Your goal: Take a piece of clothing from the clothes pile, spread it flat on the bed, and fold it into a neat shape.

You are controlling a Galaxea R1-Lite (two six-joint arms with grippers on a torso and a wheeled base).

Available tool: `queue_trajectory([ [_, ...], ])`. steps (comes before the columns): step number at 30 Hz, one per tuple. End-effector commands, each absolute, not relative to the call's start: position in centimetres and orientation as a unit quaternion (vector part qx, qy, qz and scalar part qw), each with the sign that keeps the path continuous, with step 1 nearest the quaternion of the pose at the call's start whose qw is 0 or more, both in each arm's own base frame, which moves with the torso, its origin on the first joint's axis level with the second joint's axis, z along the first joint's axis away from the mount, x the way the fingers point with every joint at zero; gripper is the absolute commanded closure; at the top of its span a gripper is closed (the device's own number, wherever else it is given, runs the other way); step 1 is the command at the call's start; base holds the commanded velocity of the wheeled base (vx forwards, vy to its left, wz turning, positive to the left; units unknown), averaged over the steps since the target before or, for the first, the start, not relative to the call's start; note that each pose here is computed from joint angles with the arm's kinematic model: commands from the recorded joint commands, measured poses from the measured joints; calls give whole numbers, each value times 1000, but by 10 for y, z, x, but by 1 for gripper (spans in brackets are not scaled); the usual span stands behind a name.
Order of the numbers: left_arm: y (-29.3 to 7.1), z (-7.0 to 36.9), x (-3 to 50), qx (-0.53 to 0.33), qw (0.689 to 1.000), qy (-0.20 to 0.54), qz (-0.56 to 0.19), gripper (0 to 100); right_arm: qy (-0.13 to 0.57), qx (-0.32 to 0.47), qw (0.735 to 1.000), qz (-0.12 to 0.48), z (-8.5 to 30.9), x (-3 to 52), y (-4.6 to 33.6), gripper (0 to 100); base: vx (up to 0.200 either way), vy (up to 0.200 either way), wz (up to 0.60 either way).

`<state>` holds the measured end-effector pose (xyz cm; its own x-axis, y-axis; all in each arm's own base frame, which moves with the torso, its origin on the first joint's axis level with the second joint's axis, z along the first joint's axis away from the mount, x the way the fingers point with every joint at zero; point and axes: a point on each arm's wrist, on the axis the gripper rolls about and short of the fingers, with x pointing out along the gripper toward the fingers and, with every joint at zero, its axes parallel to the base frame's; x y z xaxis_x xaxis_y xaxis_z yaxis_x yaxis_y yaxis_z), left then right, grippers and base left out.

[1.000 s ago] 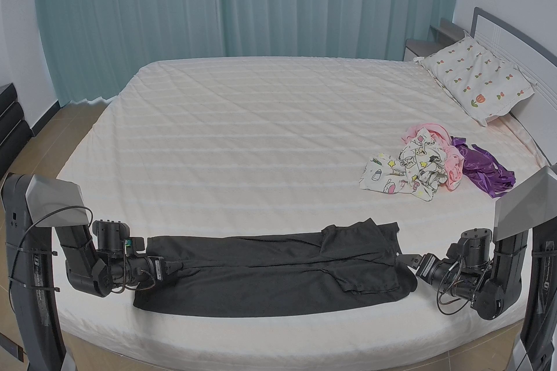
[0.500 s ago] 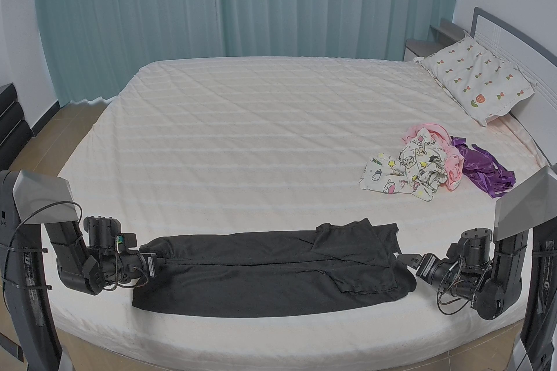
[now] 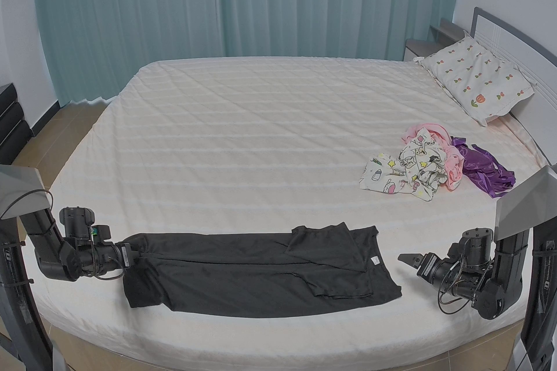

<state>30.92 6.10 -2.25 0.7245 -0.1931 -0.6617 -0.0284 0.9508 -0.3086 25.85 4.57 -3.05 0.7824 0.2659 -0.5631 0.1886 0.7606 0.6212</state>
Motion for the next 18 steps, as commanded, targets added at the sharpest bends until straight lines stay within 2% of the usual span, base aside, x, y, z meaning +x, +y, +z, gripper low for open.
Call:
queue_trajectory([
  [1, 84, 6, 308, -159, 928, 336, -19, 100, 329, 346, 879, 22, -31, 259, 46, 0, 0, 0, 0],
  [8, 81, 25, 304, -180, 928, 326, -12, 100, 329, 347, 878, 23, -31, 259, 46, 0, 0, 0, 0],
  [18, 22, 39, 308, -186, 920, 343, -21, 100, 329, 346, 879, 24, -31, 259, 46, 0, 0, 0, 0],
])
